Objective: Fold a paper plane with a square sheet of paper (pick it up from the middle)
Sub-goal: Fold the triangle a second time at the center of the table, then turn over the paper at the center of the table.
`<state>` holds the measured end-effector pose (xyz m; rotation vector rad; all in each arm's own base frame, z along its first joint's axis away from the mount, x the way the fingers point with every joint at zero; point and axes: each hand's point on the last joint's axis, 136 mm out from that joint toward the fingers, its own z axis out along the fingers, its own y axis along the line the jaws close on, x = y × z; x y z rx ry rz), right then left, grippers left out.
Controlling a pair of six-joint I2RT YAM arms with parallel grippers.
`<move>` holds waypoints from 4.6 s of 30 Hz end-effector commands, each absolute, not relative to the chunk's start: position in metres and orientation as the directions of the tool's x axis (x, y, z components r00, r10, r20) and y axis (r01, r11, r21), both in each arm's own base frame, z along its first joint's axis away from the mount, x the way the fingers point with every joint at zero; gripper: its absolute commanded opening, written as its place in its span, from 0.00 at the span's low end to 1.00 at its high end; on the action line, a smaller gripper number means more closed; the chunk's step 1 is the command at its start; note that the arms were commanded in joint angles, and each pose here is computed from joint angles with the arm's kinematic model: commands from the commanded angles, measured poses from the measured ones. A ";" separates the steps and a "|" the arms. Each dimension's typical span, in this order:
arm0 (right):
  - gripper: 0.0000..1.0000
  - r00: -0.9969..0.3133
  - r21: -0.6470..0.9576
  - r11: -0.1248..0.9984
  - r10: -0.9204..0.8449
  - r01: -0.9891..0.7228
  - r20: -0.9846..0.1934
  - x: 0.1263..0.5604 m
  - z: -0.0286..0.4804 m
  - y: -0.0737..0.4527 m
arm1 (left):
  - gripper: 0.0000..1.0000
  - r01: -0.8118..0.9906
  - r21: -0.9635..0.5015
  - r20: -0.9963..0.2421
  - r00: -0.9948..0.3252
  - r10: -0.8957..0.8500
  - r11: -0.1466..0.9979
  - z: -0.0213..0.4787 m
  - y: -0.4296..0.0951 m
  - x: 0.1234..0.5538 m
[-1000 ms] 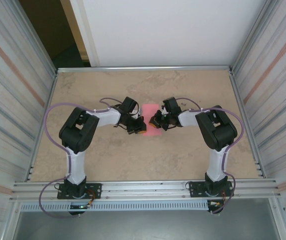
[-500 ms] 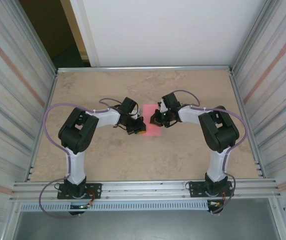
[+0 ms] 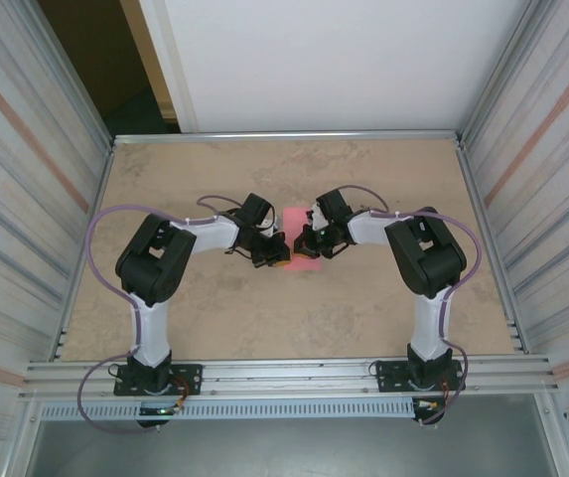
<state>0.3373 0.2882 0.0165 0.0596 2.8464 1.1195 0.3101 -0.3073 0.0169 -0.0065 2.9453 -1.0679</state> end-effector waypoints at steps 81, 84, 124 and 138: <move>0.23 -0.920 0.727 0.627 0.393 0.280 0.016 0.350 0.031 0.274 | 0.17 -0.106 -0.519 0.019 -0.993 -0.113 0.848 -0.005 -0.280 0.341; 0.21 -0.925 0.726 0.635 0.380 0.264 0.005 0.347 0.030 0.275 | 0.17 -0.104 -0.522 0.014 -0.994 -0.113 0.846 -0.002 -0.281 0.342; 0.05 -0.882 0.940 0.270 0.364 -0.208 -0.299 0.393 0.252 0.273 | 0.90 0.197 -0.934 -0.285 -0.913 -0.291 0.296 0.236 -0.276 0.360; 0.06 -0.904 0.961 0.161 0.336 -0.223 -0.265 0.383 0.288 0.279 | 0.82 0.255 -0.939 -0.317 -0.900 -0.299 0.229 0.264 -0.298 0.355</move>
